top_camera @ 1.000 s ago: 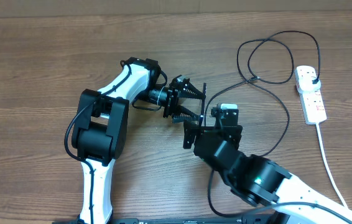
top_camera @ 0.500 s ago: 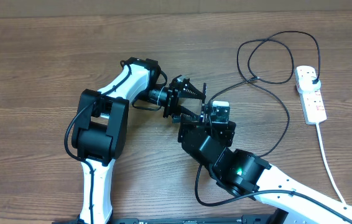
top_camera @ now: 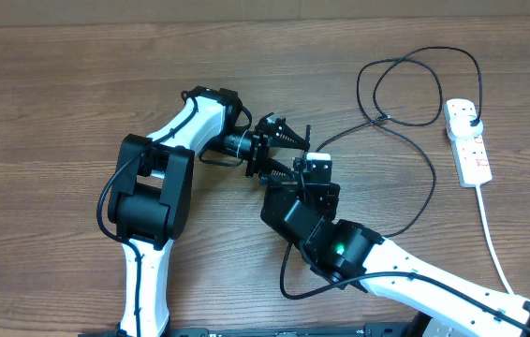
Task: Plug charger to phone and switch on socket
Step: 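Position the right gripper beside the smartphone's bottom edge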
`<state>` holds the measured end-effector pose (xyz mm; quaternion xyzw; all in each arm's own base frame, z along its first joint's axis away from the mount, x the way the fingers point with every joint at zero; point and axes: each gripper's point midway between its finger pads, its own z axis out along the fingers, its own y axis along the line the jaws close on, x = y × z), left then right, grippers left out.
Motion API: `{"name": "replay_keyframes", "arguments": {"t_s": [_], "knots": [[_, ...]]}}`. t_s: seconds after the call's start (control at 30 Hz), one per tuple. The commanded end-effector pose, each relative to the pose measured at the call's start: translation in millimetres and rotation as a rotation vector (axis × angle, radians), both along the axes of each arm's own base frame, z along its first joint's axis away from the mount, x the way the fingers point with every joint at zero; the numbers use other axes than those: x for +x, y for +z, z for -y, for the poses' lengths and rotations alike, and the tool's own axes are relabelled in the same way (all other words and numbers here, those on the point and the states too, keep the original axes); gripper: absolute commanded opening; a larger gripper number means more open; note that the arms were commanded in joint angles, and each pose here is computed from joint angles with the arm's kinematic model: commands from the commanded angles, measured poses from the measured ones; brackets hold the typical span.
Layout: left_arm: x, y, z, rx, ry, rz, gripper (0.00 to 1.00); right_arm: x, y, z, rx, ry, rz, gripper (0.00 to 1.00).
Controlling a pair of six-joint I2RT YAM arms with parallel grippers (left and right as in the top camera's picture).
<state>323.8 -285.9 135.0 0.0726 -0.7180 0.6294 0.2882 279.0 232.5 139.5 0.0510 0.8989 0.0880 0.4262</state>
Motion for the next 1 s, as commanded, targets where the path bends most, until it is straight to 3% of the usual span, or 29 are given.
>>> {"name": "replay_keyframes", "arguments": {"t_s": [0.0,0.33,0.97], "knots": [[-1,7,5,-0.045,0.006,-0.020,0.54,9,20,-4,0.006,-0.009,0.072,0.83],[-1,5,4,-0.036,0.002,-0.014,0.54,13,25,-8,-0.021,0.028,0.100,0.74],[-1,5,4,-0.036,0.002,-0.014,0.54,13,23,2,-0.066,-0.001,0.103,0.37]]}}
